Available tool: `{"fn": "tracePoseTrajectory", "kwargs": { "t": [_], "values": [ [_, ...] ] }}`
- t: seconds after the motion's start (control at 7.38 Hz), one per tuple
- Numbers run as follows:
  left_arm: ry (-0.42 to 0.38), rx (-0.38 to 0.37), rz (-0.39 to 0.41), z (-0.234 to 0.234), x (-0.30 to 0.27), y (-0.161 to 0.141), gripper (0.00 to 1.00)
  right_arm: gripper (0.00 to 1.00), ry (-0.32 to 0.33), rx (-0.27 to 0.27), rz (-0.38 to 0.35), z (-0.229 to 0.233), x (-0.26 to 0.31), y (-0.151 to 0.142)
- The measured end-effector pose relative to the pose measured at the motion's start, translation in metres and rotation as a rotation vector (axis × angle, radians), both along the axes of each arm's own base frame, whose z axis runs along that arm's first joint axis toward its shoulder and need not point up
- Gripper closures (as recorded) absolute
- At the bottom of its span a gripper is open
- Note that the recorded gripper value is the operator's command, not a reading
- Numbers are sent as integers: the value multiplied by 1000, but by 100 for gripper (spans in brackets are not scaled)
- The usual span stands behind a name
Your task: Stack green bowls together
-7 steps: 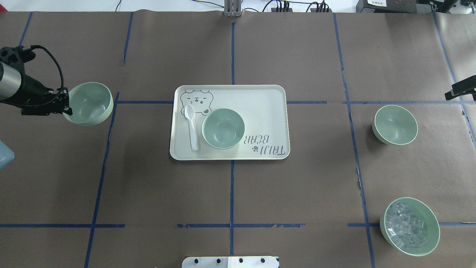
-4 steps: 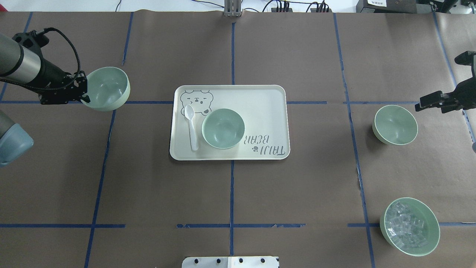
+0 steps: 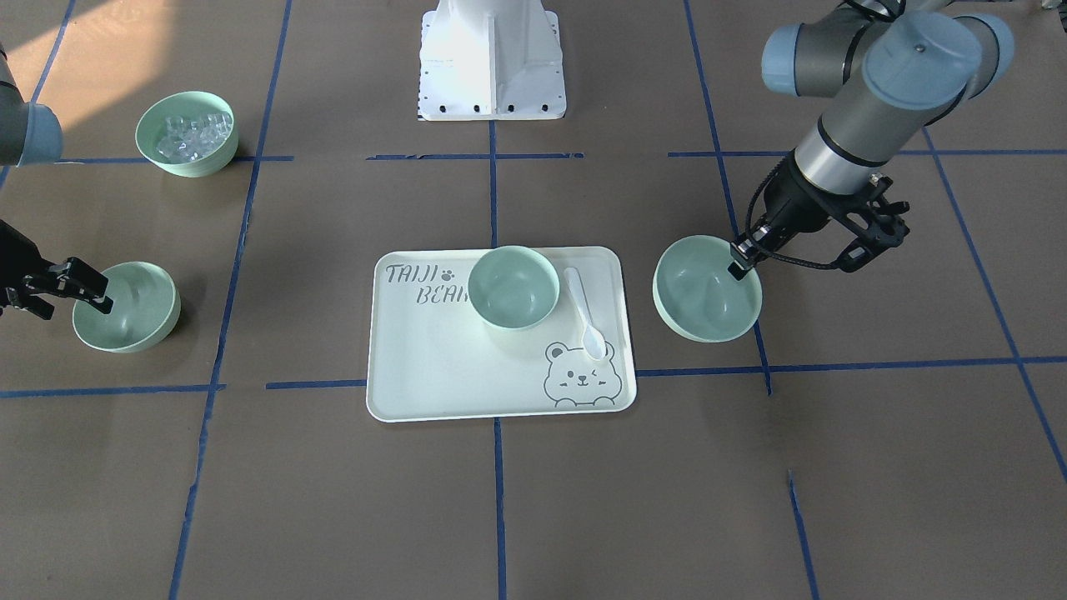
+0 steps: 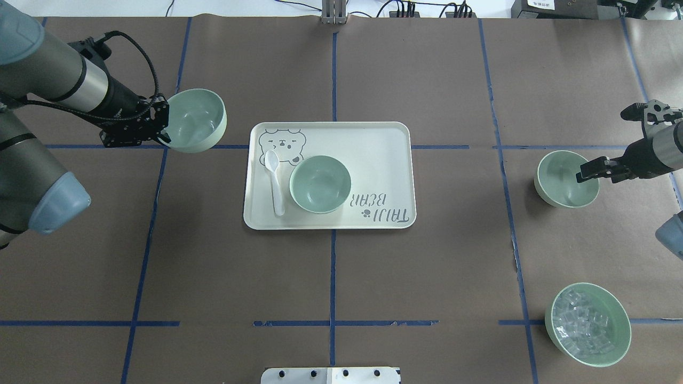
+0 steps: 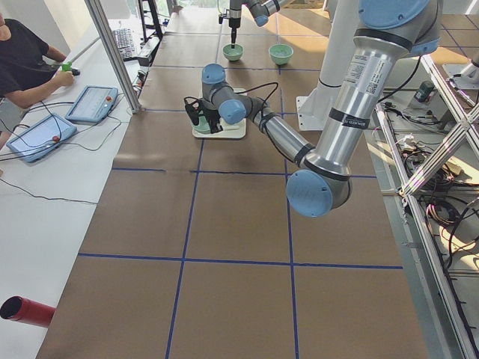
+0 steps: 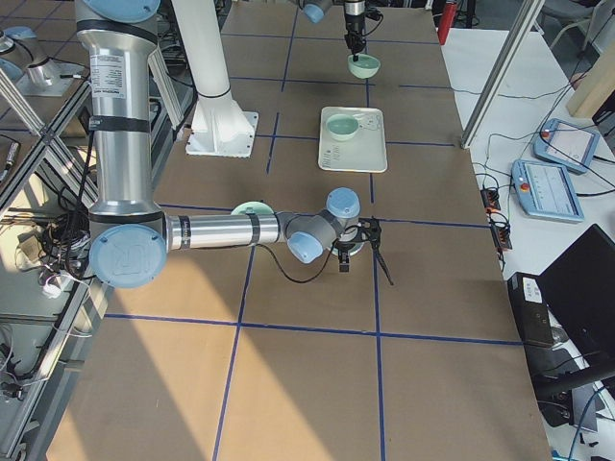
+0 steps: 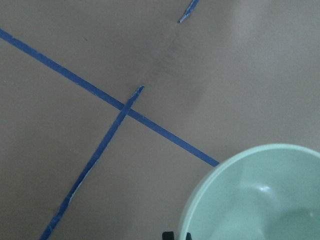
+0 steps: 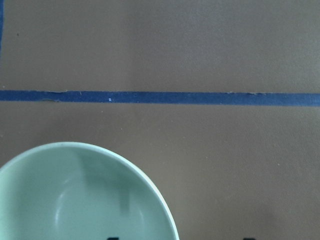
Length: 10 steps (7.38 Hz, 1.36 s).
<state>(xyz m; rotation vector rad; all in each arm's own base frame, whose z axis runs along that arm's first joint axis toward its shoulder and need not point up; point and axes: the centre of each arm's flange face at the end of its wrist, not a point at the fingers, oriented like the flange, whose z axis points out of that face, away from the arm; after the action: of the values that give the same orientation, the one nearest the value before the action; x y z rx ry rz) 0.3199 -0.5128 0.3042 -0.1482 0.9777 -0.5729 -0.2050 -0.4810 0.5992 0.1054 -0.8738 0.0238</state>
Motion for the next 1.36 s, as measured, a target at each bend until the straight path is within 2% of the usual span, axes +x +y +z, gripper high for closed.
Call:
{"fn": "tracePoseTrajectory", "kwargs": {
  "t": [0.81, 1.36],
  "values": [
    [82, -89, -21, -91, 105, 13, 100, 100, -37, 8, -20, -14, -3, -4],
    [62, -84, -2, -107, 179, 46, 100, 100, -147, -9, -9, -44, 30, -29]
  ]
}}
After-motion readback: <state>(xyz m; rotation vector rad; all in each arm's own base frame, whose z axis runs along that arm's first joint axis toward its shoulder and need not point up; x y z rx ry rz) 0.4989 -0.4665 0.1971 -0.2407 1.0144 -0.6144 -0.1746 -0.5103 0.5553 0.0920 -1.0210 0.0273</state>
